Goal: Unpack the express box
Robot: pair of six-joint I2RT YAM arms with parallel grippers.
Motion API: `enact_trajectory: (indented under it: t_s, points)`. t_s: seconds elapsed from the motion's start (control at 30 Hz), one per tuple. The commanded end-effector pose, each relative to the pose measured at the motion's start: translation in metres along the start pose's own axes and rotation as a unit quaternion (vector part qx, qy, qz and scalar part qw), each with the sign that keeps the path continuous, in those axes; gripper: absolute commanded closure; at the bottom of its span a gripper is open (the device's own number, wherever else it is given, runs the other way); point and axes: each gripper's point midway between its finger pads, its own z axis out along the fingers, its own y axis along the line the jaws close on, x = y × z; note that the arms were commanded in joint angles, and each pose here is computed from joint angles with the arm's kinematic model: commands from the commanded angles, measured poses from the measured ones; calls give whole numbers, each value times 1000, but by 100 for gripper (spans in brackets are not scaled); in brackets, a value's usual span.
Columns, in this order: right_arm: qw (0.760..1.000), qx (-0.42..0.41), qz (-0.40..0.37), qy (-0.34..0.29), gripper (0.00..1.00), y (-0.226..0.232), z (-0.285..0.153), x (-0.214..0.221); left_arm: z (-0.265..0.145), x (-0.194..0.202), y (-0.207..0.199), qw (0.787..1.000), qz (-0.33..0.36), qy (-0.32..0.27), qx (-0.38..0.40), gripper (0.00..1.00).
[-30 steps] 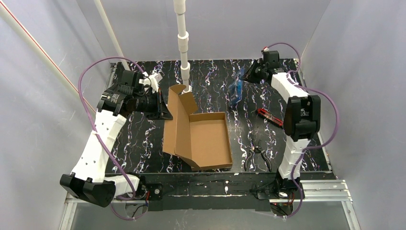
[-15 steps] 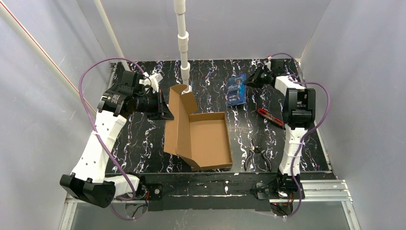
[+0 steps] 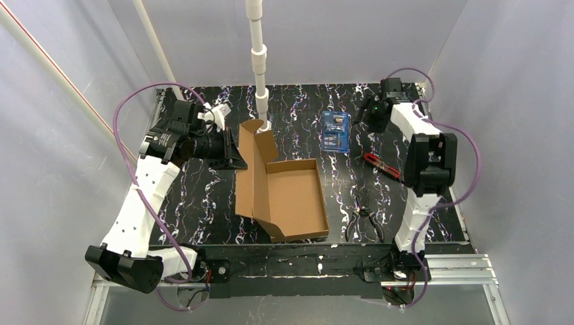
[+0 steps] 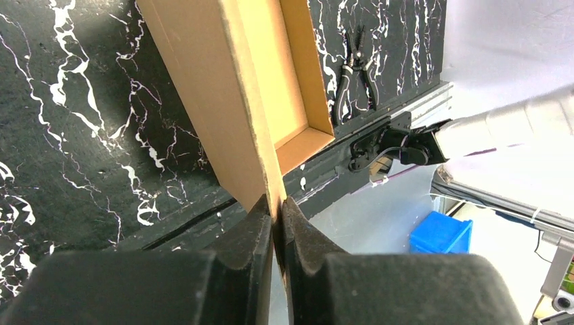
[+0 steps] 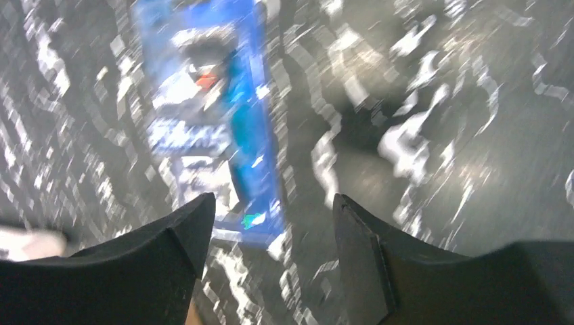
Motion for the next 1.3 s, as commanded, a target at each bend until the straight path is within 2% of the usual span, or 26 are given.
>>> enact_trajectory:
  t_s: [0.0, 0.2, 0.37, 0.6, 0.73, 1.03, 1.27]
  points:
    - [993, 0, -97, -72, 26, 71, -78, 16, 1, 14, 2, 1000, -7, 28, 2, 91]
    - [980, -93, -160, -73, 23, 119, -120, 89, 0, 13, 1, 1000, -13, 24, 2, 85]
    - [975, -135, -164, -57, 22, 117, -146, 125, 0, 11, -3, 999, -17, 26, 10, 78]
    - [972, -128, -183, -76, 21, 109, -169, 127, -5, -1, -32, 997, -15, 2, 79, 56]
    - [970, -130, -189, -82, 19, 113, -174, 121, -7, -6, -51, 993, -12, -14, 121, 47]
    - [967, -187, -175, 8, 20, 121, -165, 163, 13, -3, -70, 989, -10, 3, 150, 42]
    - [973, -152, -173, -12, 19, 105, -169, 162, 38, 7, -87, 986, 8, 34, 161, 39]
